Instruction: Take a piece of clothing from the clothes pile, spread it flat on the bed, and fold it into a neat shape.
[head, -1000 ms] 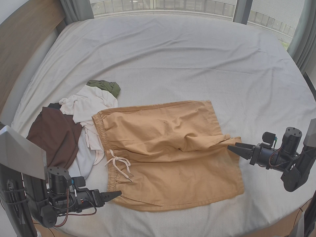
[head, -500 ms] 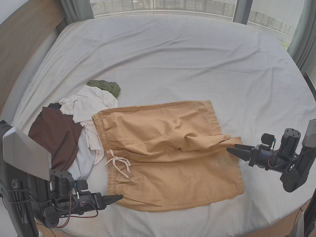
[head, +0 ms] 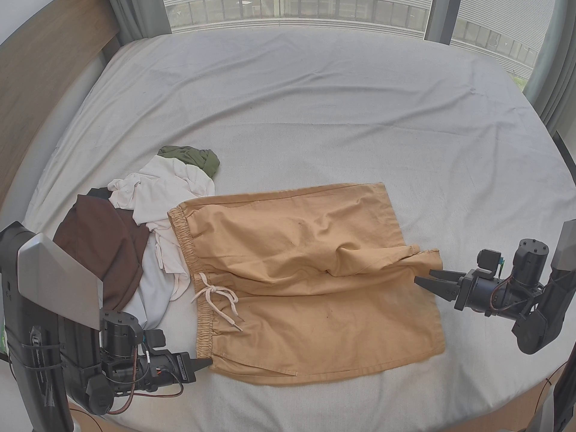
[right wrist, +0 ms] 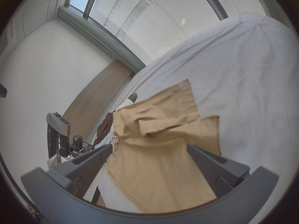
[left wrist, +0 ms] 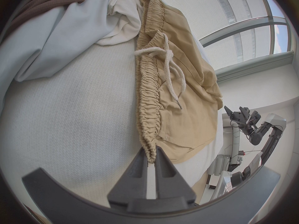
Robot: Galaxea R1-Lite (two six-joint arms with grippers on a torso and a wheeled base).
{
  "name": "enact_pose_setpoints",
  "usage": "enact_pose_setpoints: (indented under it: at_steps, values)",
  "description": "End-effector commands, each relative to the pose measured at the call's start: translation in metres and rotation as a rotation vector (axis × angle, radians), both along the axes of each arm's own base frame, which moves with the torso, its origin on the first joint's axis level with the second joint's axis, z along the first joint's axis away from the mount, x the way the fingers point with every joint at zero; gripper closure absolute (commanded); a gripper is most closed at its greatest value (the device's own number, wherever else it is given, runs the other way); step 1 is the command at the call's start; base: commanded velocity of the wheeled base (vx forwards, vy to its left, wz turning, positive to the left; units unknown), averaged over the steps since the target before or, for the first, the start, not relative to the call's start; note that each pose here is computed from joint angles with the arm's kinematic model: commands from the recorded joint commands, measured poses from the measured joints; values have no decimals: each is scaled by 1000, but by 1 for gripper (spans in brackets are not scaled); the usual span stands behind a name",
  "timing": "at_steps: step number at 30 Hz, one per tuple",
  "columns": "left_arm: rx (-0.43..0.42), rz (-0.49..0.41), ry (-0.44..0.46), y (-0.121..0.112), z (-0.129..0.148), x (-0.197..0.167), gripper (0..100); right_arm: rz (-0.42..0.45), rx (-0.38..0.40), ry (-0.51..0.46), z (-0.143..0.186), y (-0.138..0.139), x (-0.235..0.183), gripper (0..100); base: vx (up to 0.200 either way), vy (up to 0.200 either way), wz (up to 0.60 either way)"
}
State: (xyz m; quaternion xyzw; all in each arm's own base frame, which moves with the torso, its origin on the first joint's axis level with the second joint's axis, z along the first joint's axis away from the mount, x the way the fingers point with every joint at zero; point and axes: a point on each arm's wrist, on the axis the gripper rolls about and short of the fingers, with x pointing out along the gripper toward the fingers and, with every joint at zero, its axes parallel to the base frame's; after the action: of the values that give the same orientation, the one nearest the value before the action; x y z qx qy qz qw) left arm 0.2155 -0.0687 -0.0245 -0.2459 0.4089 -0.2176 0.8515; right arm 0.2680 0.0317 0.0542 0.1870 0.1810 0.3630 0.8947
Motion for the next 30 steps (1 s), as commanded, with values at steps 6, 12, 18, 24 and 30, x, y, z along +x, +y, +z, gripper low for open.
enact_pose_setpoints:
  at_steps: [6, 12, 18, 24, 30]
  values:
    - [4, 0, 4, 0, 0, -2, 100, -62, -108, 80, -21, -27, -6, 0, 0, 0, 0]
    - [5, -1, 7, 0, 0, -2, 100, -89, -172, 132, -31, -43, -13, 0, 0, 0, 0]
    - [6, 0, 6, 0, 0, -2, 100, -49, -216, 220, -43, -41, -31, 0, 0, 0, 0]
    - [5, 0, 4, 0, 0, -2, 100, -13, -242, 304, -53, -40, -45, 0, 0, 0, 0]
    - [5, 0, 4, 0, 0, -2, 100, 1, -239, 378, -59, -39, -50, 0, 0, 0, 0]
